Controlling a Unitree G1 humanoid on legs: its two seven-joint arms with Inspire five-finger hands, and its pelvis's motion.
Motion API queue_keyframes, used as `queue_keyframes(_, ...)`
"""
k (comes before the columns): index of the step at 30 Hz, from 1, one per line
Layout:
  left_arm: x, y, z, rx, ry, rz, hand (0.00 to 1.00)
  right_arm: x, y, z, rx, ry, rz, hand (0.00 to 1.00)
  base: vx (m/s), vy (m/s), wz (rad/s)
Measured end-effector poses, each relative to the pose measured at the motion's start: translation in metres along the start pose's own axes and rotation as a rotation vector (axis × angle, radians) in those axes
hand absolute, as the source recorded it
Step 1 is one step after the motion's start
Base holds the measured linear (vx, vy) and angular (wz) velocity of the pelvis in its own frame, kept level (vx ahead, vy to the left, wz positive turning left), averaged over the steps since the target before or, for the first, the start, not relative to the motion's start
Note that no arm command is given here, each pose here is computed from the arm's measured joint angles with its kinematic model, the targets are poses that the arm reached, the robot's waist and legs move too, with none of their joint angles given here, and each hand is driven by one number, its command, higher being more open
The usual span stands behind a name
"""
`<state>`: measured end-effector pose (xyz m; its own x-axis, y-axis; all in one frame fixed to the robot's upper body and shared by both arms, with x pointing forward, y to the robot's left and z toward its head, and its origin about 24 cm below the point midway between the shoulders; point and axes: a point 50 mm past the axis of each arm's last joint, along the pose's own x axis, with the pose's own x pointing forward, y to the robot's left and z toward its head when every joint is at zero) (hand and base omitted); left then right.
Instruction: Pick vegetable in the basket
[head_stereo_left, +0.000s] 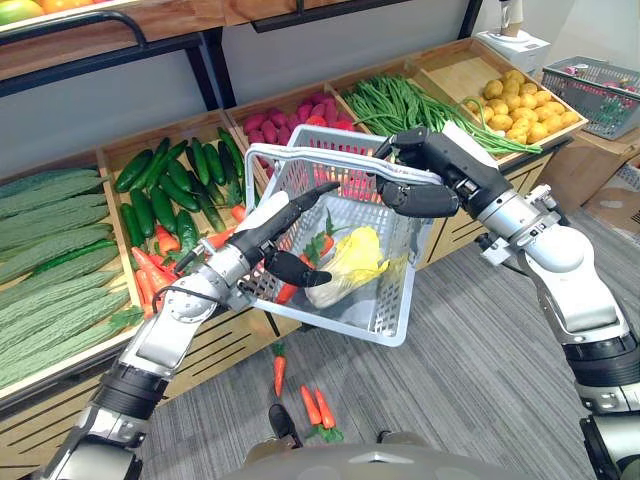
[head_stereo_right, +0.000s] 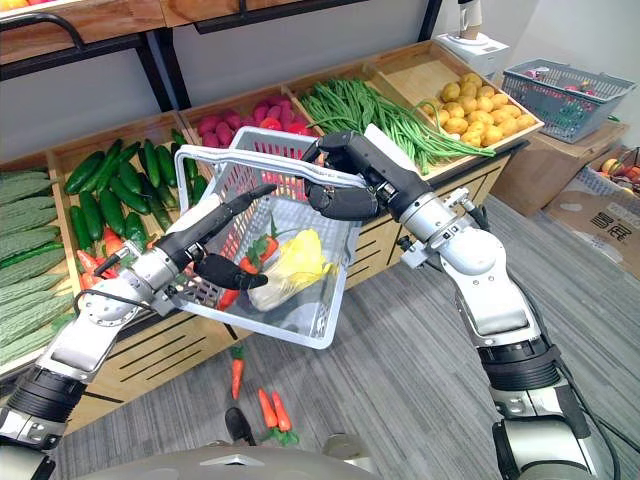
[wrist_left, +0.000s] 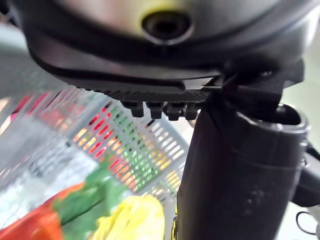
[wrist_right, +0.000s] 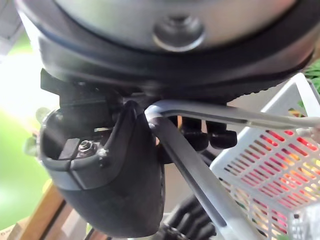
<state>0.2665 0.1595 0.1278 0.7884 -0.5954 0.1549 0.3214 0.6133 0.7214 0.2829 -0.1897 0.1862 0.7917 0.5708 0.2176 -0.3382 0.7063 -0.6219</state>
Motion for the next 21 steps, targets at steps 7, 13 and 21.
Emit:
queue_keyframes(7,-0.005,0.02,0.024,0.101,-0.086,0.02,1.0,-0.004,-0.002,-0.011,0.032,0.034,-0.053,0.0,-0.03,0.032,0.06)
queue_keyframes(13,-0.011,0.028,0.065,0.135,-0.276,-0.02,1.0,-0.013,-0.017,-0.032,0.042,0.125,-0.158,0.0,-0.03,0.04,0.08)
queue_keyframes(21,-0.037,0.003,0.082,0.031,-0.325,-0.324,1.0,-0.012,-0.025,-0.04,0.041,0.161,-0.201,0.0,0.0,0.011,-0.02)
